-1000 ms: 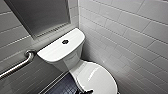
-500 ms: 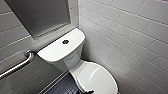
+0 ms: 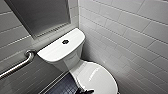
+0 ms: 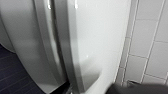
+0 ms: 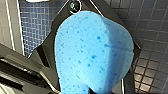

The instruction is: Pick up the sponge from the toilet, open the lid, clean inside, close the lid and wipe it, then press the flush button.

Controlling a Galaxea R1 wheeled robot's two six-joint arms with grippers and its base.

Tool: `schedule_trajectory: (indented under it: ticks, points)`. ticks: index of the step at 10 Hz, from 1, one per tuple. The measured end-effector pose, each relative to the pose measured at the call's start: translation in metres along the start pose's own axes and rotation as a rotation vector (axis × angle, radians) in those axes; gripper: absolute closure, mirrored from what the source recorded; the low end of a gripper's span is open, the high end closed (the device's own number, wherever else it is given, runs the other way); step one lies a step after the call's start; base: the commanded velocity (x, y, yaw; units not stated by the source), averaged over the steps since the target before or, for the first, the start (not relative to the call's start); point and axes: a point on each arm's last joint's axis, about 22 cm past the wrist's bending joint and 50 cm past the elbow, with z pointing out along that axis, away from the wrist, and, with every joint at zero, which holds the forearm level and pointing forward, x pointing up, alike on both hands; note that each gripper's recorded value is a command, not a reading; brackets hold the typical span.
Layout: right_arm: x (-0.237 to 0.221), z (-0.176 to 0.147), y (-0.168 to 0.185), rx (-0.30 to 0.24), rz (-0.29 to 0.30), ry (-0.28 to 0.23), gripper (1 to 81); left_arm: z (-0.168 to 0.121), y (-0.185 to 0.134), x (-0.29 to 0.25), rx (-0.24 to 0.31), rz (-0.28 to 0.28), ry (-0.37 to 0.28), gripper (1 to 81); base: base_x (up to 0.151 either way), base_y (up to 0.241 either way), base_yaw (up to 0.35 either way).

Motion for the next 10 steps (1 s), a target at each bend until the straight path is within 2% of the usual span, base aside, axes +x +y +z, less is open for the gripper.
schedule_trajectory:
  ticks: [5,10]
  points:
    - [0.0,0.003,-0.003,0.005,0.002,0.0,81.1,-0.003,0.006,-0.002,0.004,-0.01,-0.028,1.0,0.0,0.0,0.0]
    - [0.004,0.007,-0.006,0.011,-0.001,0.006,81.1,-0.027,0.035,-0.005,-0.077,-0.03,-0.035,1.0,0.0,0.0,0.0]
